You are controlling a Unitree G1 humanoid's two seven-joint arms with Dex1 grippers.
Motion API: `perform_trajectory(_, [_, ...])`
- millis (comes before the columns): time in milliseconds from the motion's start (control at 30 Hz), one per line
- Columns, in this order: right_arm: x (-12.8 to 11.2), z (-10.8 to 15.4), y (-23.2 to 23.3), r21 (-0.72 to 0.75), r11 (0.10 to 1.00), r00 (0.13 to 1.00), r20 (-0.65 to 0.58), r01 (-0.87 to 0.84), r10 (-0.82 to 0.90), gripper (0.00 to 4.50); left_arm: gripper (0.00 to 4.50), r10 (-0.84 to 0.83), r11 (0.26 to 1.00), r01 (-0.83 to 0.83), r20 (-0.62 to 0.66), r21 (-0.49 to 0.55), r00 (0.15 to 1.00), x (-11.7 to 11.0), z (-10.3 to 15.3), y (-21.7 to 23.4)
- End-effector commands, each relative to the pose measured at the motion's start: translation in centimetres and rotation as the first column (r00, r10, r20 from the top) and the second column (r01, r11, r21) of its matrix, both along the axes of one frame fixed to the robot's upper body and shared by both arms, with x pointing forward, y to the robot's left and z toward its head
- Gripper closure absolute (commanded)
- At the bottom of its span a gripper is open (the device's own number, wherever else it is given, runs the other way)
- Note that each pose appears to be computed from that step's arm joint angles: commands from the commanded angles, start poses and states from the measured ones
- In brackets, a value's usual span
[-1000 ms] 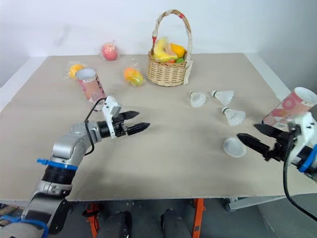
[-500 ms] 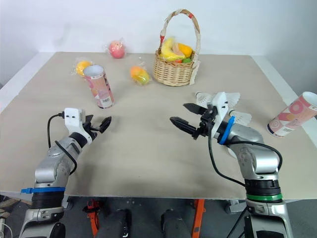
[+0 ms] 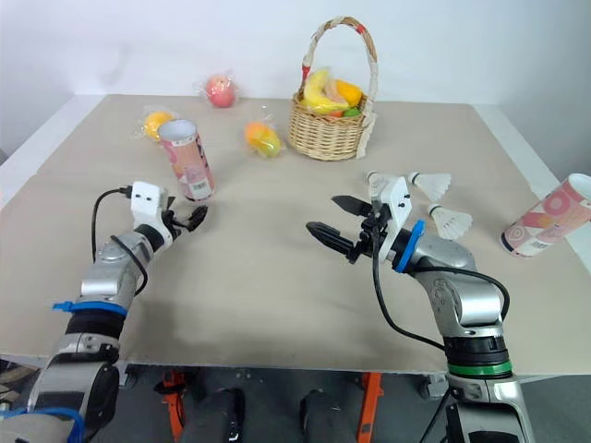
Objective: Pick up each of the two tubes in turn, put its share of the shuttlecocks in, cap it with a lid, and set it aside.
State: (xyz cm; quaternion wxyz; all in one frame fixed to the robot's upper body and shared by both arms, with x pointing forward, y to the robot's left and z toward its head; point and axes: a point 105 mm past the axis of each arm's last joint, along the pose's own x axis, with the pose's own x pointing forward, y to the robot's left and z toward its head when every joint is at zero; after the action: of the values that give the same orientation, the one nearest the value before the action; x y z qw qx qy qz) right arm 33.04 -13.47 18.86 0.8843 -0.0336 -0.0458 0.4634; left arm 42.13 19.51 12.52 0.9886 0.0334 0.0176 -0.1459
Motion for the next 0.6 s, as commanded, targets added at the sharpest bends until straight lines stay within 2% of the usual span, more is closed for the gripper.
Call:
perform_trajectory(33, [-0.9, 1.2, -0.1, 0.007, 1.000, 0.999, 0.050, -0.016, 0.016, 0.05, 0.00, 0.004, 0.998, -0.008, 0.061, 0.064, 0.998, 1.2, 1.8, 1.1])
perform_trajectory(267, [-1.3, 0.7, -0.3, 0.017, 1.000, 1.000, 0.021, -0.018, 0.018, 0.05, 0.00, -0.006, 0.996, -0.001, 0.072, 0.087, 0.997, 2.9, 2.8, 0.8])
perform_trajectory(367, [-2.2, 0.6, 0.0, 0.012, 0.998, 0.998, 0.012, -0.060, 0.060, 0.05, 0.00, -0.050, 0.996, 0.044, 0.069, 0.079, 0.996, 3.4, 3.1, -0.4])
perform_trajectory(600, [-2.4, 0.5, 0.0, 0.016, 0.999, 0.999, 0.007, -0.044, 0.044, 0.05, 0.00, -0.065, 0.998, 0.063, 0.070, 0.024, 0.995, 4.2, 4.0, -1.4])
